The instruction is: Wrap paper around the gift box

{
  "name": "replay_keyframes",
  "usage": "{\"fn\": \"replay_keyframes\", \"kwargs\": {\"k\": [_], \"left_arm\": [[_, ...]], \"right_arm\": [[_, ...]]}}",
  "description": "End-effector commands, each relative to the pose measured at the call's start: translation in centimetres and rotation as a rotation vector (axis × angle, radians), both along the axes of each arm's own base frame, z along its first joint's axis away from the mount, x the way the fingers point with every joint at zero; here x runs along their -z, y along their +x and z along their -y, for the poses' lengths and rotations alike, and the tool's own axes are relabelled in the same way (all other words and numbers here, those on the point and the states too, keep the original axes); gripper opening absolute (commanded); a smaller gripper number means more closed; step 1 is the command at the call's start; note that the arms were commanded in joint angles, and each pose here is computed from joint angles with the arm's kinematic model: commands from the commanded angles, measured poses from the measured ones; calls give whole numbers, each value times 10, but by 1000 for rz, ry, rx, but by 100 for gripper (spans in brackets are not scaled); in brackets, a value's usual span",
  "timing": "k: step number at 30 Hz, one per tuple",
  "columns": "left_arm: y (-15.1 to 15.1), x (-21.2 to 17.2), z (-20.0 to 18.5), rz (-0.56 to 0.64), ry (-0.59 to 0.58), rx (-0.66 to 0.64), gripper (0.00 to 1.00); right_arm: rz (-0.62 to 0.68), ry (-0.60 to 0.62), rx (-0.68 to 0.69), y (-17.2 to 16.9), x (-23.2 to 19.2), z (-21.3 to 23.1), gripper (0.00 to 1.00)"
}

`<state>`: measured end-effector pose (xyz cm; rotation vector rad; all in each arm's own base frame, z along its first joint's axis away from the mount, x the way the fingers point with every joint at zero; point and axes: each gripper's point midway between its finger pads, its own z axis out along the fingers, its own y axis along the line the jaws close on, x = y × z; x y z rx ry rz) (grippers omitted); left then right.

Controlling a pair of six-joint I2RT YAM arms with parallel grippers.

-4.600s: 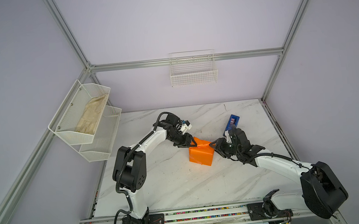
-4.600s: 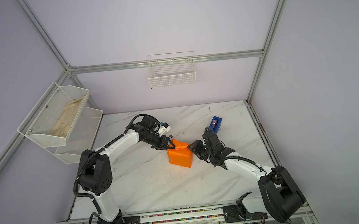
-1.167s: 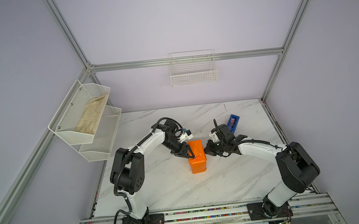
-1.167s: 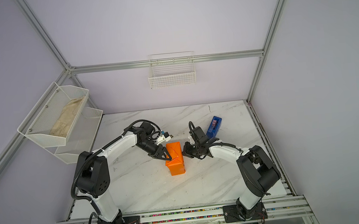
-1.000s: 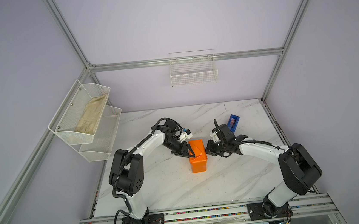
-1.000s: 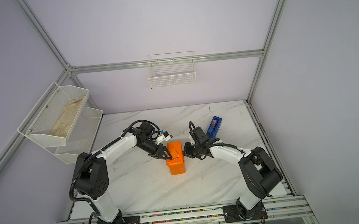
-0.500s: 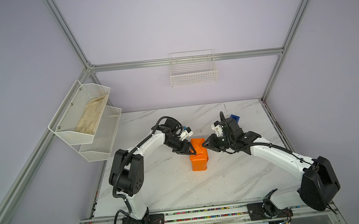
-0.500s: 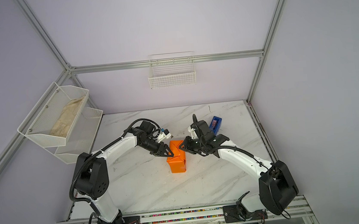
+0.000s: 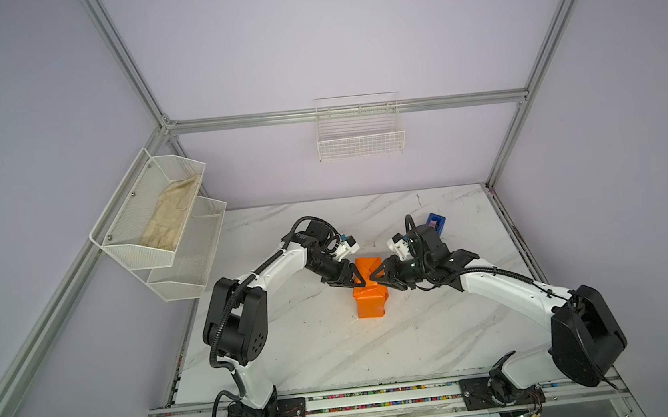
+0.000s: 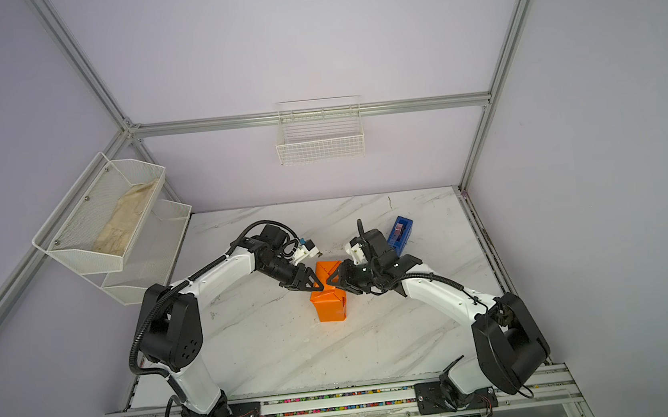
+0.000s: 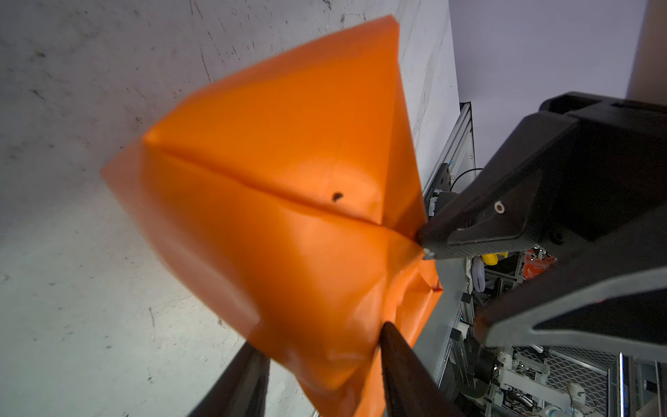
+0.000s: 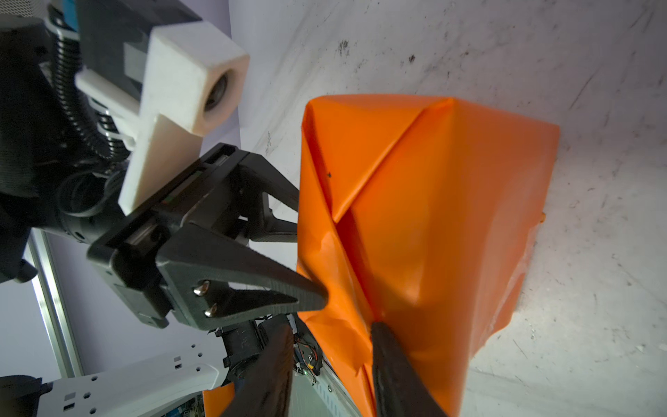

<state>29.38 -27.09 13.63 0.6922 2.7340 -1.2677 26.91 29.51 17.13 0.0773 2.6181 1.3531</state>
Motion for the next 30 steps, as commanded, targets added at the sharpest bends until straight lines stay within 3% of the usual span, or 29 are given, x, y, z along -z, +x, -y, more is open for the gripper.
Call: {"fn": "replay_keyframes", "kwargs": {"k": [1,17,26,30], "left_arm": [[1,-17,7,4,-61,-16,49],[7,-24,4,1,-106,-42,50],[5,-23,4,-3,-104,-45,50],[5,-24,3,5,-101,-47,50]], "right_arm": [[-30,22,-17,-5,6,-4,40],[-29,19,11,-3,5,-2,40],[-11,20,33,4,0,-2,9],[-2,-19,72,14,2,6,0]]}}
